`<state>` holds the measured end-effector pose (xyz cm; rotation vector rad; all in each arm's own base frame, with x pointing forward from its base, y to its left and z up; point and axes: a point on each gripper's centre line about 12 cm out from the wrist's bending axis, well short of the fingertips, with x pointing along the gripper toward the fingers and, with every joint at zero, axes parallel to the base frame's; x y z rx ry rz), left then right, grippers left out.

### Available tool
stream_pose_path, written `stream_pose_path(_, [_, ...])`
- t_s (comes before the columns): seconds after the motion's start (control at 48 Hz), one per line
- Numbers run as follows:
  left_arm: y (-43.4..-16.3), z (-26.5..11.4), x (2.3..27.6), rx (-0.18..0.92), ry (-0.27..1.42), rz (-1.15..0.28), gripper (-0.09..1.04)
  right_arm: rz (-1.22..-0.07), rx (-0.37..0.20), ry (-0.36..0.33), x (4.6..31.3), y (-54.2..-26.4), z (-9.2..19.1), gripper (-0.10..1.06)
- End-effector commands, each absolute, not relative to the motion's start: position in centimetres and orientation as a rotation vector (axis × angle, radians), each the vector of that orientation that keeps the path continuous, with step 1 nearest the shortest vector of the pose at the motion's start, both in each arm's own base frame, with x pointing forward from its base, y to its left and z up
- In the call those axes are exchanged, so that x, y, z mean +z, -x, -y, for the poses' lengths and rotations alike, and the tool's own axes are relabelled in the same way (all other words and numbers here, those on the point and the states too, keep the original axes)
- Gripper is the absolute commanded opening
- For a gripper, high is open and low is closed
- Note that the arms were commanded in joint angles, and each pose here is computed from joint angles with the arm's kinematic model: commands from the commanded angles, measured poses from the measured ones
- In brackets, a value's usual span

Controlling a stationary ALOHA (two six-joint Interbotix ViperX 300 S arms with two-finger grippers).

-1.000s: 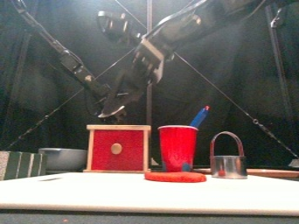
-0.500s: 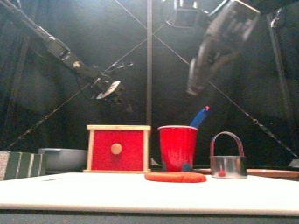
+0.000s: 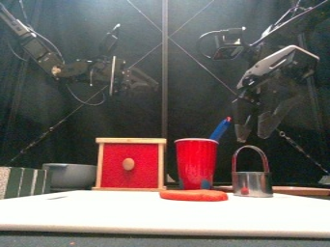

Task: Get the cutter from the drawer then cut the dough then place the extra dough in the bowl
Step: Cut the dough

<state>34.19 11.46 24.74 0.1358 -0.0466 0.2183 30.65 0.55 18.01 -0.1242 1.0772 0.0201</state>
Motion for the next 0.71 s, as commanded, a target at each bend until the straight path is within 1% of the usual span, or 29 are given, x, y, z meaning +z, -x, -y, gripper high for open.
stream_pose_path(0.021, [-34.4, -8.6, 25.1, 0.142, -0.14, 0.07, 0.66, -1.077, 0.007, 0.123, 17.9, -30.9, 0.0, 0.92])
stream_pose_path(0.083, [-34.6, -7.0, 24.7, 0.098, -0.135, 0.062, 0.66, -1.091, 0.001, 0.122, 17.4, -31.1, 0.3, 0.9])
stream_pose_path(0.146, [-34.6, -5.8, 24.6, 0.062, -0.132, 0.06, 0.66, -1.097, 0.006, 0.134, 17.2, -31.4, 0.4, 0.88])
stream_pose_path(0.25, [-34.7, -4.4, 24.0, 0.025, -0.126, 0.046, 0.66, -1.099, 0.006, 0.14, 17.1, -31.8, 0.5, 0.82])
stream_pose_path(0.375, [-34.7, -4.8, 22.9, 0.052, -0.09, 0.017, 0.66, -1.093, 0.006, 0.148, 17.4, -32.3, 0.6, 0.69])
stream_pose_path(0.521, [-35.1, -5.0, 21.5, 0.08, -0.05, -0.019, 0.66, -1.115, 0.008, 0.146, 17.0, -32.4, 0.6, 0.54])
stream_pose_path(0.625, [-35.3, -5.0, 20.7, 0.081, -0.043, -0.041, 0.66, -1.139, 0.024, 0.153, 16.9, -32.4, 0.3, 0.47])
stream_pose_path(0.708, [-35.3, -4.9, 20.1, 0.078, -0.036, -0.059, 0.66, -1.135, 0.023, 0.136, 17.4, -32.8, 0.2, 0.45])
